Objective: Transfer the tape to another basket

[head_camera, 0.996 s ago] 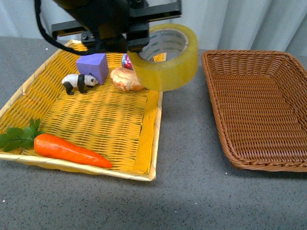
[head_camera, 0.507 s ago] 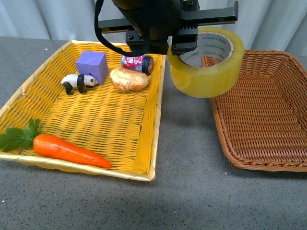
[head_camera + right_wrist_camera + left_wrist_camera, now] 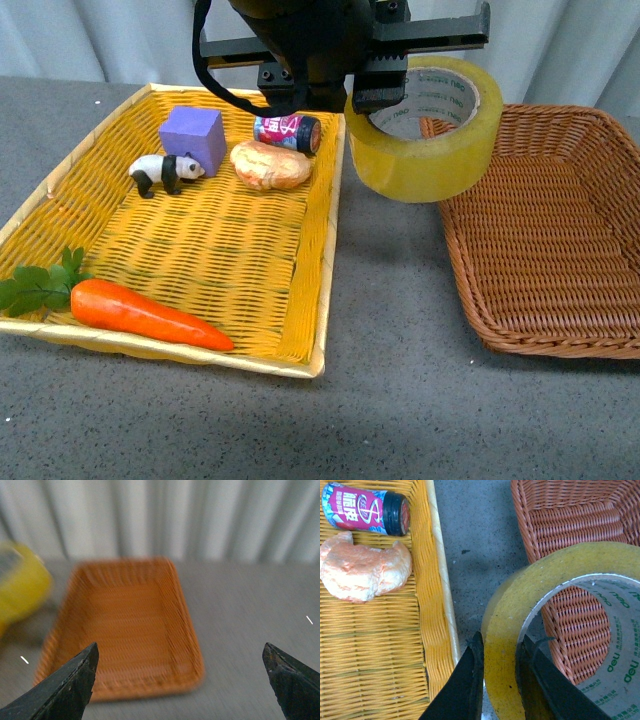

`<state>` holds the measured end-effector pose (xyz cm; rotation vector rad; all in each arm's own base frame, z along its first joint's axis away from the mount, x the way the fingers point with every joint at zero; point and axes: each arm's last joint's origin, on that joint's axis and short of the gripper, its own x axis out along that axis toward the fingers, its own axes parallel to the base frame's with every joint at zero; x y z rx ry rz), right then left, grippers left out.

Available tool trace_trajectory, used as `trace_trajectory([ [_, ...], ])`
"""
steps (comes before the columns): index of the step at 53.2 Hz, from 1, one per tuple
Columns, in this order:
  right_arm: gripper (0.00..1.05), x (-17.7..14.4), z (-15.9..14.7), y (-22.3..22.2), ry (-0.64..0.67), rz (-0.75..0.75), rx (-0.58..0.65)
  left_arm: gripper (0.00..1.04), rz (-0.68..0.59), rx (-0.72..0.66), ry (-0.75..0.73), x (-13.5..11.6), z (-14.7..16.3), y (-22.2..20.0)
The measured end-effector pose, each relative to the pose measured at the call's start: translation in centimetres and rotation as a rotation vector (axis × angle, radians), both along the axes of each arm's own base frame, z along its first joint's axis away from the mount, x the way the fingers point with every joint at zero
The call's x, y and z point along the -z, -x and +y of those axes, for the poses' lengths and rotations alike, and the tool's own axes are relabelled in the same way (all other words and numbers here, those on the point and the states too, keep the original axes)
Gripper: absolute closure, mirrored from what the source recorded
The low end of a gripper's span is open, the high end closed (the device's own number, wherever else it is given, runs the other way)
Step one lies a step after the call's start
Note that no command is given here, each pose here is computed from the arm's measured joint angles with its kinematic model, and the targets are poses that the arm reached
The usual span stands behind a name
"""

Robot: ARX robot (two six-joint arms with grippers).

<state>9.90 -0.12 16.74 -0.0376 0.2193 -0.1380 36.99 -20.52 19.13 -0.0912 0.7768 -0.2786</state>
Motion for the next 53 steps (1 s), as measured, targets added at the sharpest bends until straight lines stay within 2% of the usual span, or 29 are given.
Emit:
trace_trajectory([
  [2, 0.09, -0.3, -0.2, -0.5, 0.027, 0.124, 0.038, 0.89, 0.0, 0.001, 0.0, 0.0, 0.0, 0.0],
  [4, 0.09, -0.9, -0.5, -1.6, 0.043, 0.187, 0.031, 0.89, -0.001, 0.001, -0.002, 0.0, 0.0, 0.0],
  [6, 0.09, -1.5, -0.8, -2.7, 0.048, 0.205, 0.009, 0.89, -0.002, 0.002, -0.003, 0.0, 0.0, 0.0],
  [18, 0.09, -4.6, -0.8, -12.3, 0.097, 0.275, -0.313, 0.89, -0.002, 0.002, -0.002, 0.0, 0.0, 0.0],
  [37, 0.09, -7.1, 2.9, -21.9, 0.143, 0.395, -0.579, 0.89, -0.001, 0.004, -0.001, 0.0, 0.0, 0.0],
  [45, 0.09, -6.9, 4.6, -24.8, 0.135, 0.504, -0.695, 0.89, -0.002, 0.003, -0.002, 0.0, 0.0, 0.0],
  [53, 0.09, -6.3, 5.4, -27.8, 0.134, 0.593, -0.752, 0.89, -0.003, 0.001, -0.004, 0.0, 0.0, 0.0],
])
